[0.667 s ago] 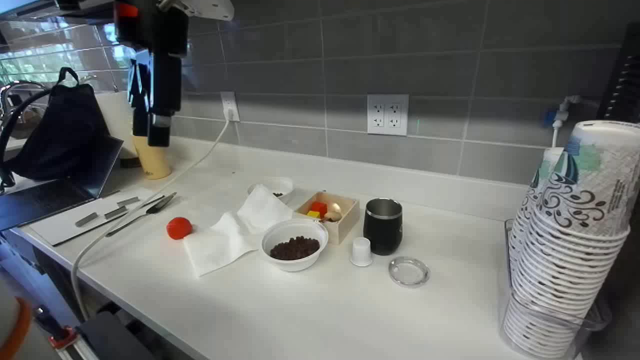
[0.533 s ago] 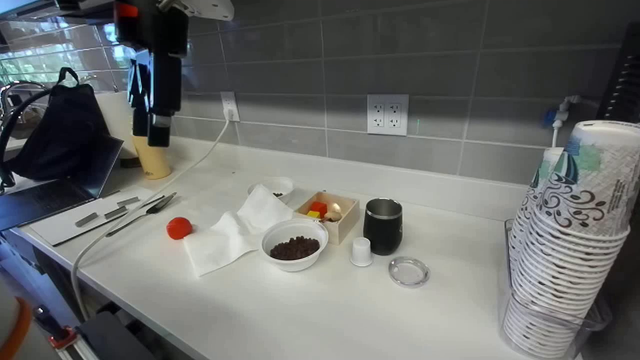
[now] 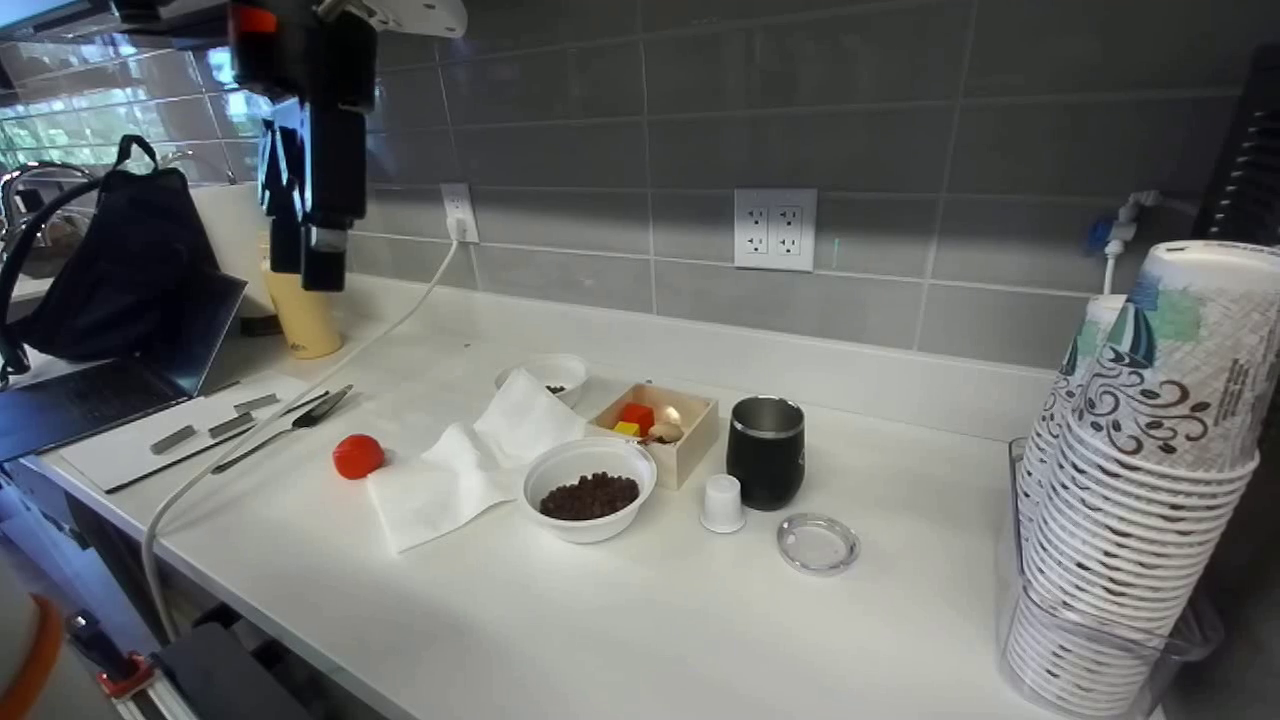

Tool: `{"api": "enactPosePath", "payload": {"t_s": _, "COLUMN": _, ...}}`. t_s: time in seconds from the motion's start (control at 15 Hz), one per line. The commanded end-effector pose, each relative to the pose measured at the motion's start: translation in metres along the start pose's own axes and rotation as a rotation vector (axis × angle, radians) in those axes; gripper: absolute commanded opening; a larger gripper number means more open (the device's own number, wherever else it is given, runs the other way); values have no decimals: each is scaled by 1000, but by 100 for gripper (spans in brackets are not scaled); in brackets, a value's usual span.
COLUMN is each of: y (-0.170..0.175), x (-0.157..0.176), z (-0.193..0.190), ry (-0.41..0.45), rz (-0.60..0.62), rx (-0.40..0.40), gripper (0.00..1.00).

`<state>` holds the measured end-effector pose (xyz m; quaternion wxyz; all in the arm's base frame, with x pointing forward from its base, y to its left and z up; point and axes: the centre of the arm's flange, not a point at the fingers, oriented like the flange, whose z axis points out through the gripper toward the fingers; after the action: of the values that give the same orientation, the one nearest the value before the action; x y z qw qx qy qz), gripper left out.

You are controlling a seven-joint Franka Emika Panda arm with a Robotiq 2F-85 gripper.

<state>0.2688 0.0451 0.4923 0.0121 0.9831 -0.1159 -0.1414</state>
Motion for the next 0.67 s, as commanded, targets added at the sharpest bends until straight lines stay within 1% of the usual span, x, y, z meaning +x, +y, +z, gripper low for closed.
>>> {"api": "enactPosePath", "payload": {"t_s": 0.0, "y": 0, "x": -21, "z": -24, "ry": 163, "rz": 6, "rx": -86, "gripper": 100}}
{"api": "enactPosePath", "payload": {"t_s": 0.2, "y": 9, "x": -46, "z": -57, "ry": 285, "rz": 2, "rx": -143, "gripper": 100}}
{"api": "enactPosePath", "payload": {"t_s": 0.33, "y": 25, "x": -63, "z": -83, "ry": 383, "rz": 14, "rx": -167, "gripper": 100}}
{"api": "enactPosePath", "payload": {"t_s": 0.6, "y": 68, "x": -88, "z": -141, "ry": 597, "rz": 63, "rx": -212, "gripper": 100}}
